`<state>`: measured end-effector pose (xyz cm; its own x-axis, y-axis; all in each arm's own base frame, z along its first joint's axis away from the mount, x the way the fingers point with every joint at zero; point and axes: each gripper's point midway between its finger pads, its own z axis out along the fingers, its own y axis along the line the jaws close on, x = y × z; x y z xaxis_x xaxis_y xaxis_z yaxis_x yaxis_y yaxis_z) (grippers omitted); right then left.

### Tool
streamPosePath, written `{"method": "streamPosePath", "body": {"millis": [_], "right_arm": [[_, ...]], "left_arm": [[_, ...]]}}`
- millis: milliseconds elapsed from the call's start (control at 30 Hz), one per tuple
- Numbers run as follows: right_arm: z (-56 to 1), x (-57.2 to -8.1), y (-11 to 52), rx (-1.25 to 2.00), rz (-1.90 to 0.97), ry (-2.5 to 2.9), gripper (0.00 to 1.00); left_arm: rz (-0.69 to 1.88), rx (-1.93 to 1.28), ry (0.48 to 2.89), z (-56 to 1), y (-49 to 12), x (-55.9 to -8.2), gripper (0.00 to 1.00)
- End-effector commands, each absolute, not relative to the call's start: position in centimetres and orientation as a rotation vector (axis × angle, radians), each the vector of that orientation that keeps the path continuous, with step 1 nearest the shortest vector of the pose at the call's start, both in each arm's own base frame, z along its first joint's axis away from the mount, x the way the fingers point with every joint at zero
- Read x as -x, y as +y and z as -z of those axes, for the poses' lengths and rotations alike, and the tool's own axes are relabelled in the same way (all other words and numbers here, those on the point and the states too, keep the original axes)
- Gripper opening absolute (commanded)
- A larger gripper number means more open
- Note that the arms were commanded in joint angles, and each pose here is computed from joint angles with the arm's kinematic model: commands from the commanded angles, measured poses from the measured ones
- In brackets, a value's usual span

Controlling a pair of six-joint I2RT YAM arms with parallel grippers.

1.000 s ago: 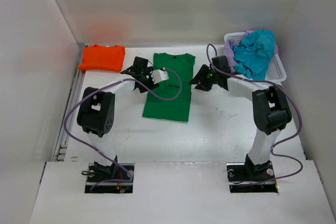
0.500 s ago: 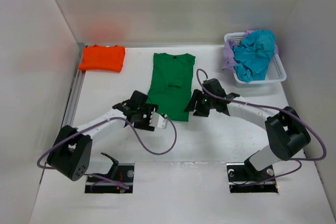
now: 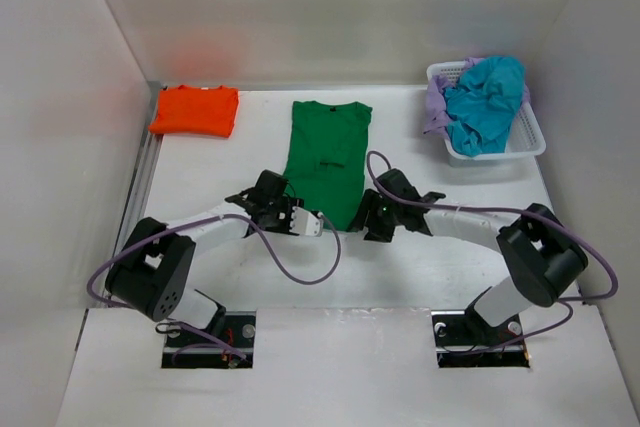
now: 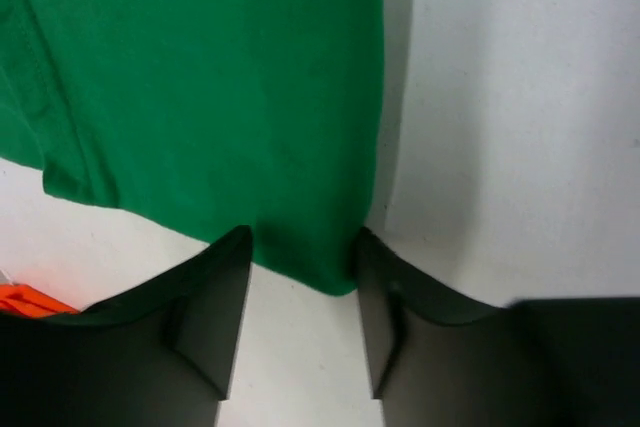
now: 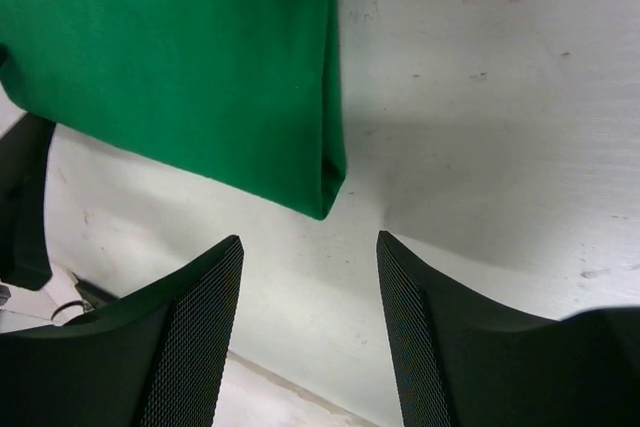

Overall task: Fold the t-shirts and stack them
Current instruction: Fold the folded rectangular tshirt in 1/3 of the way, then grab one side of the 2/3 rectangular tshirt with both arms

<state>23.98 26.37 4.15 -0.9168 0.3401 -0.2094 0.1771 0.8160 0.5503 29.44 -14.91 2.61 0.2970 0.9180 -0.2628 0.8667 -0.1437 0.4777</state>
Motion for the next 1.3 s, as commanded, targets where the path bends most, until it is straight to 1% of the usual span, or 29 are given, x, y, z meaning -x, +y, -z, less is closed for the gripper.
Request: {"method": "streamPosePath", "body": {"millis": [0, 100, 167, 200, 267, 367, 433, 500, 600, 633, 667, 767, 867, 967, 1100, 1167, 1267], "right_arm": [[-3.9, -24.8, 27.1, -0.443, -0.776, 2.671, 0.6], [-2.9, -24.8, 26.8, -0.463, -0.739, 2.685, 0.58], [-2.3, -24.8, 26.6, -0.469, -0.716, 2.691, 0.53], [-2.0, -25.1, 26.4, -0.481, -0.704, 2.685, 0.5], [-1.8, -25.8, 26.4, -0.493, -0.706, 2.673, 0.48], [-2.1, -26.5, 27.2, -0.494, -0.739, 2.666, 0.48], [-1.9, -26.8, 27.4, -0.499, -0.733, 2.665, 0.45], [-1.6, -26.9, 27.3, -0.513, -0.723, 2.666, 0.35], [-1.3, -26.8, 27.0, -0.525, -0.721, 2.671, 0.09], [-1.3, -26.6, 27.0, -0.528, -0.725, 2.672, 0.02], [-1.5, -26.5, 27.0, -0.526, -0.734, 2.671, 0.0], [-2.5, -25.7, 27.0, -0.508, -0.774, 2.667, 0.0], [-3.8, -23.6, 27.5, -0.448, -0.817, 2.679, 0.0], [-4.8, -20.0, 27.9, -0.368, -0.833, 2.721, 0.0], [-6.6, -13.8, 28.6, -0.234, -0.863, 2.793, 0.0], [-7.9, -10.7, 28.6, -0.183, -0.882, 2.824, 0.0], [-10.8, -7.4, 28.6, -0.146, -0.928, 2.837, 0.0]], "left_arm": [[-0.092, -2.022, 1.684, -0.7, -14.1, -28.6, 0.36], [-0.089, -2.006, 1.689, -0.9, -14.4, -28.5, 0.28], [-0.086, -1.997, 1.685, -1.2, -14.7, -28.5, 0.25], [-0.08, -1.994, 1.687, -1.2, -14.8, -28.4, 0.23], [-0.075, -1.989, 1.689, -1.3, -14.9, -28.3, 0.21], [-0.071, -1.985, 1.694, -1.5, -14.9, -28.2, 0.2], [-0.072, -1.98, 1.695, -1.6, -14.9, -28.1, 0.19], [-0.068, -1.975, 1.701, -1.7, -14.9, -27.9, 0.18], [-0.059, -1.969, 1.714, -1.9, -14.8, -27.6, 0.13], [-0.054, -1.97, 1.724, -2.0, -14.7, -27.4, 0.11], [-0.049, -1.975, 1.732, -2.2, -14.6, -27.1, 0.1], [-0.05, -1.957, 1.784, -2.7, -14.1, -26.1, 0.07], [-0.029, -1.975, 1.825, -3.4, -14.0, -23.4, 0.06], [-0.011, -2.03, 1.866, -4.1, -13.4, -19.7, 0.06], [0.099, -2.114, 1.951, -6.0, -12.2, -13.6, 0.06], [0.167, -2.133, 2.002, -7.4, -11.5, -10.8, 0.06], [0.257, -2.128, 2.037, -10.5, -11.2, -8.0, 0.07]]}}
